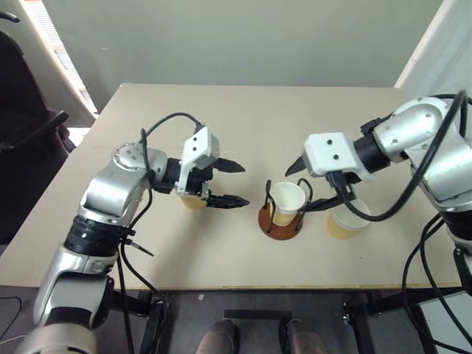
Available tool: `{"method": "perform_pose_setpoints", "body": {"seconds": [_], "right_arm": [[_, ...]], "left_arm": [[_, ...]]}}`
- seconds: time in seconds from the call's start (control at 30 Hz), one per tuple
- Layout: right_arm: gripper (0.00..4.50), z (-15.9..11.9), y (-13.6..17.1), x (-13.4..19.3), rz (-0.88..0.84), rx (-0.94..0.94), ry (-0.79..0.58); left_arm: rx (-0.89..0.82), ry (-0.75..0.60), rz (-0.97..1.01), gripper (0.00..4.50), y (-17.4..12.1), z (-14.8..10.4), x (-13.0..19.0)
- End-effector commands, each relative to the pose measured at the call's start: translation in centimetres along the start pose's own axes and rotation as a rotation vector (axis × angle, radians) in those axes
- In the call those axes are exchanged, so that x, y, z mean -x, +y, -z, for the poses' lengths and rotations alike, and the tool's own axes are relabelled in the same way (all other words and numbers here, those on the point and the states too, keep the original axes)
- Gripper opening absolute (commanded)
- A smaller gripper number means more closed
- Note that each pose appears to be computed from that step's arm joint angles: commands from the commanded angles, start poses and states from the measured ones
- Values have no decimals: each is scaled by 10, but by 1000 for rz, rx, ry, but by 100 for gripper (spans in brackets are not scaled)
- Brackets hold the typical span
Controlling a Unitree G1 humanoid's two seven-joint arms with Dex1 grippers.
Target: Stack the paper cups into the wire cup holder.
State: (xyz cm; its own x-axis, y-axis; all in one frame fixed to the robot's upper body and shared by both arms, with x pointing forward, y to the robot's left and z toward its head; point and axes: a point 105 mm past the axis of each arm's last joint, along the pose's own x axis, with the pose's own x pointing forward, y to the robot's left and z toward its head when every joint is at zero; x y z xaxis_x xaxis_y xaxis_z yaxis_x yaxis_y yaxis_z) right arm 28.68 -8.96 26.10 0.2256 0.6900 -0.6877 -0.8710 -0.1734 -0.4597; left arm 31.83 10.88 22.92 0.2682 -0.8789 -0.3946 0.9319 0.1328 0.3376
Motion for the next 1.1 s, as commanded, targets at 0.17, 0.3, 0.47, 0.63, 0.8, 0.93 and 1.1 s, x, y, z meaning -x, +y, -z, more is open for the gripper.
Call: {"method": "perform_pose_setpoints", "body": {"seconds": [0.17, 0.3, 0.47, 0.63, 0.8, 0.93, 1.1], "right_arm": [[375, -35, -8, 39, 110, -151, -228], [375, -31, -3, 45, 112, -212, -241], [375, -29, -2, 43, 110, -238, -245], [375, -29, -1, 41, 105, -244, -252], [375, -28, -1, 41, 110, -248, -245], [375, -29, 0, 41, 114, -249, -245], [383, -28, 1, 41, 116, -253, -242]], "left_arm": [[-219, 260, -131, 450, 1, 4, 28], [-249, 426, -188, 450, 5, 24, 42], [-222, 508, -235, 450, 12, 39, 48], [-192, 560, -250, 450, 18, 55, 48], [-183, 583, -249, 450, 23, 66, 44], [-169, 592, -237, 450, 27, 75, 38], [-175, 596, -217, 413, 31, 85, 31]]}}
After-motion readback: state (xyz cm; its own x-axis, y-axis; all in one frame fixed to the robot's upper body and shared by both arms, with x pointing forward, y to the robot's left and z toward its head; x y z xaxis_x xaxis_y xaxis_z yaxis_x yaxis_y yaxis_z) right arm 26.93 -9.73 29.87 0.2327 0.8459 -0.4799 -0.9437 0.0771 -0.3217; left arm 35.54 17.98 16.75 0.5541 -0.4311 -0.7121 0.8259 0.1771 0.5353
